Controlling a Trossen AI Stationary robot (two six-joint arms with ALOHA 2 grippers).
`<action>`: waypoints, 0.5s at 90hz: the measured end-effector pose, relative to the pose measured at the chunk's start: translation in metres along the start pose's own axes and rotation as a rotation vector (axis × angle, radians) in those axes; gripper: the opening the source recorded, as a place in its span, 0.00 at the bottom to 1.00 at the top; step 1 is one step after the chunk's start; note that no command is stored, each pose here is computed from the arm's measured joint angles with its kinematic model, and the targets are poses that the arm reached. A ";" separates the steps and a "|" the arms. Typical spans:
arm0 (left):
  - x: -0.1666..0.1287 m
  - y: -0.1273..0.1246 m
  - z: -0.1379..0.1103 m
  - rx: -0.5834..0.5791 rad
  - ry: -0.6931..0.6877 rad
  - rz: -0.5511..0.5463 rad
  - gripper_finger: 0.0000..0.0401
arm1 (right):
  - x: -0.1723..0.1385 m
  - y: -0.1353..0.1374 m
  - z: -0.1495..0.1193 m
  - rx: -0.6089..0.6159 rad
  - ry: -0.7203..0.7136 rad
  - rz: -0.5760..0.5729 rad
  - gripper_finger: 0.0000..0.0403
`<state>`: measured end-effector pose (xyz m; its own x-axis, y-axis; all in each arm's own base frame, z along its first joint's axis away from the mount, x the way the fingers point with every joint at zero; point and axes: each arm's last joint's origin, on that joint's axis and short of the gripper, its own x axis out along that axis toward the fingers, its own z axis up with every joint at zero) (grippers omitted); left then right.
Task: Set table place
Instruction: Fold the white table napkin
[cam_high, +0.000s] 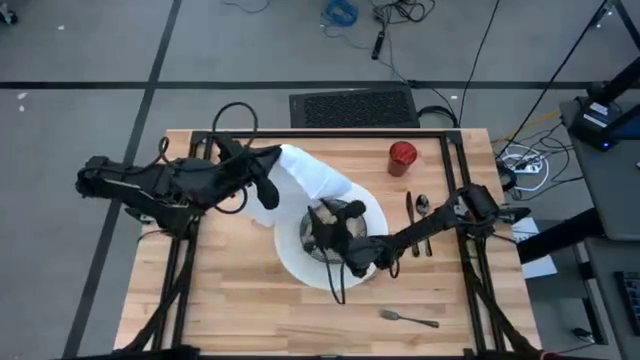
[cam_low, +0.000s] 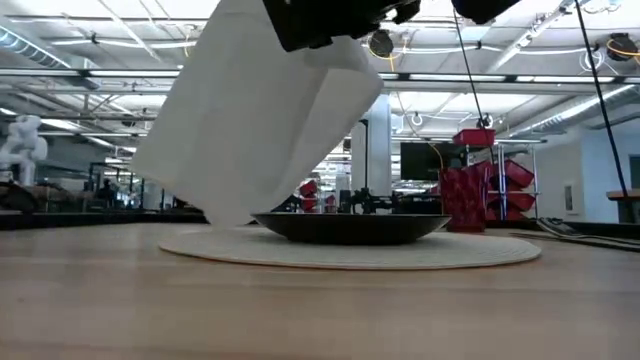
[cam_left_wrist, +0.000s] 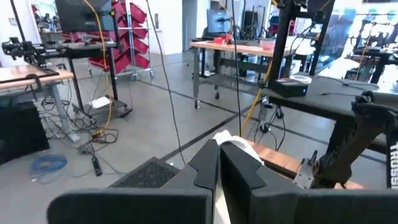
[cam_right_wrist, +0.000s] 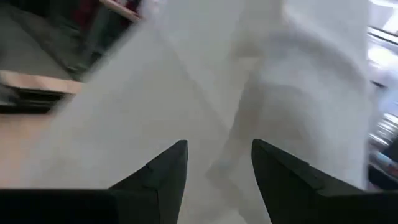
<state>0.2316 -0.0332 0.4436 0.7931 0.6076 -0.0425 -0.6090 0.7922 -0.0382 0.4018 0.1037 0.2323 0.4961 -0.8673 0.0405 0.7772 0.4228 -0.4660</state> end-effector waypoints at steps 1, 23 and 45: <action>0.000 0.000 0.000 0.000 0.000 -0.001 0.00 | 0.001 0.000 0.000 -0.002 0.007 -0.010 0.41; -0.002 -0.002 -0.001 0.007 0.005 -0.011 0.00 | -0.002 -0.009 0.005 -0.043 0.060 -0.075 0.39; -0.006 -0.006 -0.003 0.019 0.019 -0.034 0.00 | -0.002 -0.027 0.019 -0.085 0.096 -0.115 0.32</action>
<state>0.2301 -0.0415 0.4411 0.8127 0.5795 -0.0606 -0.5815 0.8133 -0.0209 0.3873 0.0988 0.2616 0.3636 -0.9314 0.0152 0.7890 0.2993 -0.5366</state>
